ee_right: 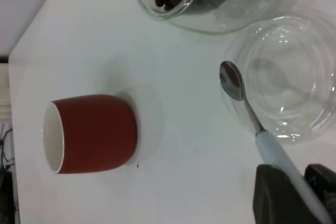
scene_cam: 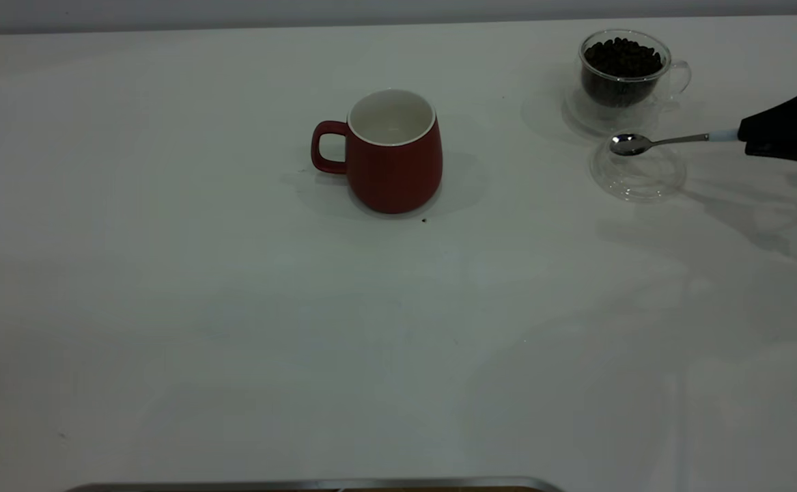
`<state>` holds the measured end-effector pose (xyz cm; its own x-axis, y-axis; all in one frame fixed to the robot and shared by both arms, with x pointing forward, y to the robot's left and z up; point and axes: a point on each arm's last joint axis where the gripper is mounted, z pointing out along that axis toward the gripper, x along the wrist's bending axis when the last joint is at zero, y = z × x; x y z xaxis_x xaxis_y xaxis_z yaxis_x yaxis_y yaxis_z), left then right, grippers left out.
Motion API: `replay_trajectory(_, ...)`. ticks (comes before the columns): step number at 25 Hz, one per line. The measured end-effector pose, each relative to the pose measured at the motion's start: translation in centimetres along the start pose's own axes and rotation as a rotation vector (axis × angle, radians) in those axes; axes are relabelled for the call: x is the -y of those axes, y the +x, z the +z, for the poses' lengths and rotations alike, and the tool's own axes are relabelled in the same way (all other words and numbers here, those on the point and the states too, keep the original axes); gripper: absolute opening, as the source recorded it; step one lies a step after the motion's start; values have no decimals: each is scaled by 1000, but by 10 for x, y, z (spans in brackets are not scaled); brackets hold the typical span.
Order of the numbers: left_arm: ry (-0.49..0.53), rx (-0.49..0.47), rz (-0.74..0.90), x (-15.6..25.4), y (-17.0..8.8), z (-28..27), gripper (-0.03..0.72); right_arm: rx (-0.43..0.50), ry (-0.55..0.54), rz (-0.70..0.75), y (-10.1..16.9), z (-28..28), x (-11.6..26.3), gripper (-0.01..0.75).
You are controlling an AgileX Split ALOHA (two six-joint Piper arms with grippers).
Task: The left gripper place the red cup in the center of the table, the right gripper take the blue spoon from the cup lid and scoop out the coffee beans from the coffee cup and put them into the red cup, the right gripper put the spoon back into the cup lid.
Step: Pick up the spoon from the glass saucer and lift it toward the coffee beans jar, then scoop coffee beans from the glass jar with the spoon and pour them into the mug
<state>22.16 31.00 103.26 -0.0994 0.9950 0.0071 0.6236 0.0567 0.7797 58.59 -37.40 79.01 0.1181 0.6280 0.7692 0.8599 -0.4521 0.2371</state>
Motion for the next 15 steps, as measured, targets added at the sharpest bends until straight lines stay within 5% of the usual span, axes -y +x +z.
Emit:
replay_trajectory(9,0,0,-1,0,0,0,516,11,-10,-44,22,-18,-12,115)
replay_trajectory(15,0,0,-1,0,0,0,516,9,-122,-81,45,-31,-28,115)
